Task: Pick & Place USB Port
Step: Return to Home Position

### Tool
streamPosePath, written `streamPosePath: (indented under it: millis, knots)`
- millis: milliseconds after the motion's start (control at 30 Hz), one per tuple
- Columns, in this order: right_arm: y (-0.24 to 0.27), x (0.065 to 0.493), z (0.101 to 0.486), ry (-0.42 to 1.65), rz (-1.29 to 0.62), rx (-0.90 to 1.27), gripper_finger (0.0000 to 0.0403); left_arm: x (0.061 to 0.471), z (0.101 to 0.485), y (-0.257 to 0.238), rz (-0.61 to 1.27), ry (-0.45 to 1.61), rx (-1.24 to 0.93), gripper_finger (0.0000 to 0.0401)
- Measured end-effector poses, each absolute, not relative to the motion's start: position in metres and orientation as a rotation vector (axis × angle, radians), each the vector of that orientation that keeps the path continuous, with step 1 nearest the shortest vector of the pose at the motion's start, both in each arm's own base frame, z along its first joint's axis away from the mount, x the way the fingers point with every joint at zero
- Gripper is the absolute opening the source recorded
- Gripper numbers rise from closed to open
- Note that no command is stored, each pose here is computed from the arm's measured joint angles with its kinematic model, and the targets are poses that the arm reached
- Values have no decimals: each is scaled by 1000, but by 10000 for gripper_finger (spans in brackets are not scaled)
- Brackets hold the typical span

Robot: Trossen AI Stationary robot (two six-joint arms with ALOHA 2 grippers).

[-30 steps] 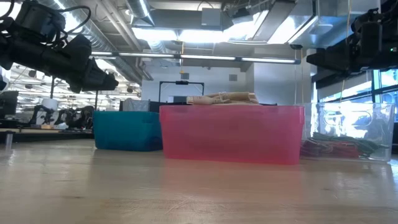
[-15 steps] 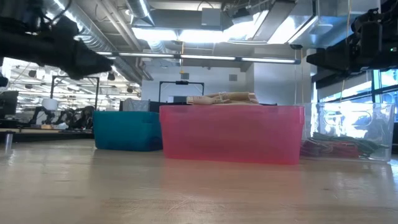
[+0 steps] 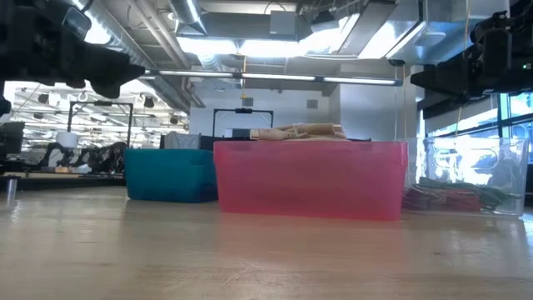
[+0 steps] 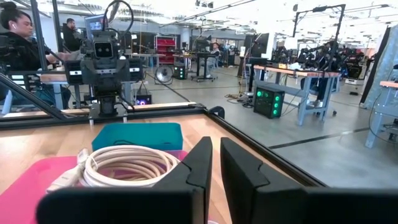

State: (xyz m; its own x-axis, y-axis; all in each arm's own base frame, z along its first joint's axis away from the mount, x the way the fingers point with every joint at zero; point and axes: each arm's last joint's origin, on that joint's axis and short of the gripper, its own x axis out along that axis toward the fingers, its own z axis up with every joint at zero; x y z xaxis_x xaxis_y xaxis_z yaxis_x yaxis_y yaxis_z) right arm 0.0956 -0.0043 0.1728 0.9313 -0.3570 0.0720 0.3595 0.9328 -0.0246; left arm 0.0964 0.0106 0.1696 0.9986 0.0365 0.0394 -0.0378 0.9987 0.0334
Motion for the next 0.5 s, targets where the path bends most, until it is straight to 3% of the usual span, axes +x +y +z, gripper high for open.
streamPosePath:
  millis: [500]
  knots:
    - [-4,96,173,-66,-367,-38,37,97,170,8,68,-41,53,216]
